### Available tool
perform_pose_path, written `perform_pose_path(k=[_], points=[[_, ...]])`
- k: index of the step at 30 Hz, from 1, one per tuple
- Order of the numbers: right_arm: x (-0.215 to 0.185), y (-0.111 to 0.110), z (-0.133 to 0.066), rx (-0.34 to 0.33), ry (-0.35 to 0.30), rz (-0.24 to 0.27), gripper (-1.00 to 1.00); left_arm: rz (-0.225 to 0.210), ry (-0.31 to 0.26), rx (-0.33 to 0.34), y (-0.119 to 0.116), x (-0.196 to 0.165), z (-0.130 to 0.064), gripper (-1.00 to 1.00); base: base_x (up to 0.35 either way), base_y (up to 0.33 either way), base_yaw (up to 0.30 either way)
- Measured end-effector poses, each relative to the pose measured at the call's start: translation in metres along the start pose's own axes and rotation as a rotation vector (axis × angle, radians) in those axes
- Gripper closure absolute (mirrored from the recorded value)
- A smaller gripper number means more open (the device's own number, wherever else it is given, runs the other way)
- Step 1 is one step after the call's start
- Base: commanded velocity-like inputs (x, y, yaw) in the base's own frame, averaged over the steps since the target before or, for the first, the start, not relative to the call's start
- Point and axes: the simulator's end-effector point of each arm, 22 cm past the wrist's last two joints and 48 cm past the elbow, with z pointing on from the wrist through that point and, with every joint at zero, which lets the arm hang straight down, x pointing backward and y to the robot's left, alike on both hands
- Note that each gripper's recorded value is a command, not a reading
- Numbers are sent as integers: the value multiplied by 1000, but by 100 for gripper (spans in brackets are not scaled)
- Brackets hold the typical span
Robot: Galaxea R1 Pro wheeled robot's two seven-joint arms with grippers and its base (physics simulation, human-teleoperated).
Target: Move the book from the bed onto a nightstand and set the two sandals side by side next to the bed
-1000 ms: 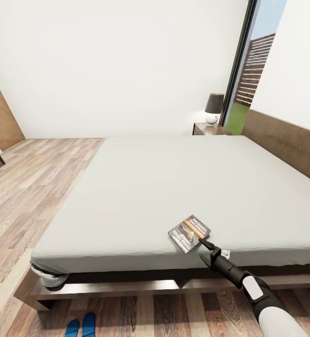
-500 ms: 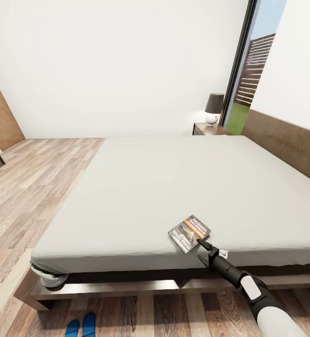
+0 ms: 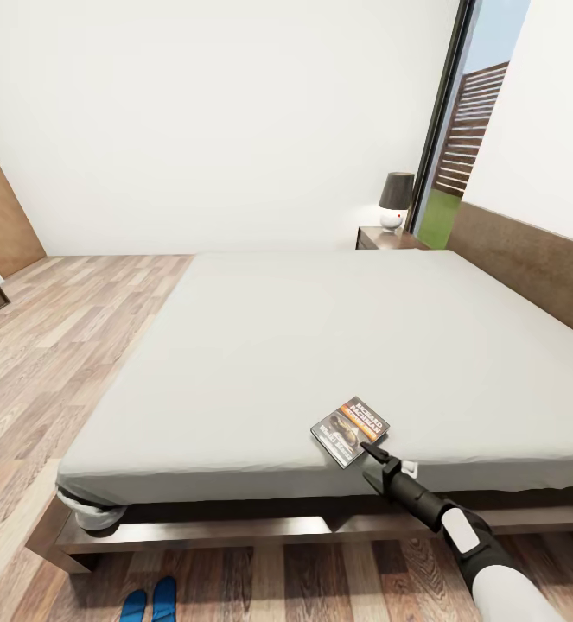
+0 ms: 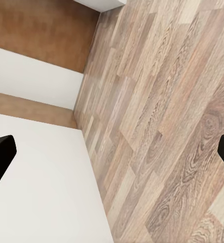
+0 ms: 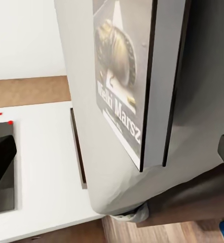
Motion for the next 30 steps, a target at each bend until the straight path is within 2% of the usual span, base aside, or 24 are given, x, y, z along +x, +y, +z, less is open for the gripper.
perform_pose_path(k=[30], points=[[11,1,10,12,18,4,-100,0,0,0,0,0,0,-100,0,0,0]])
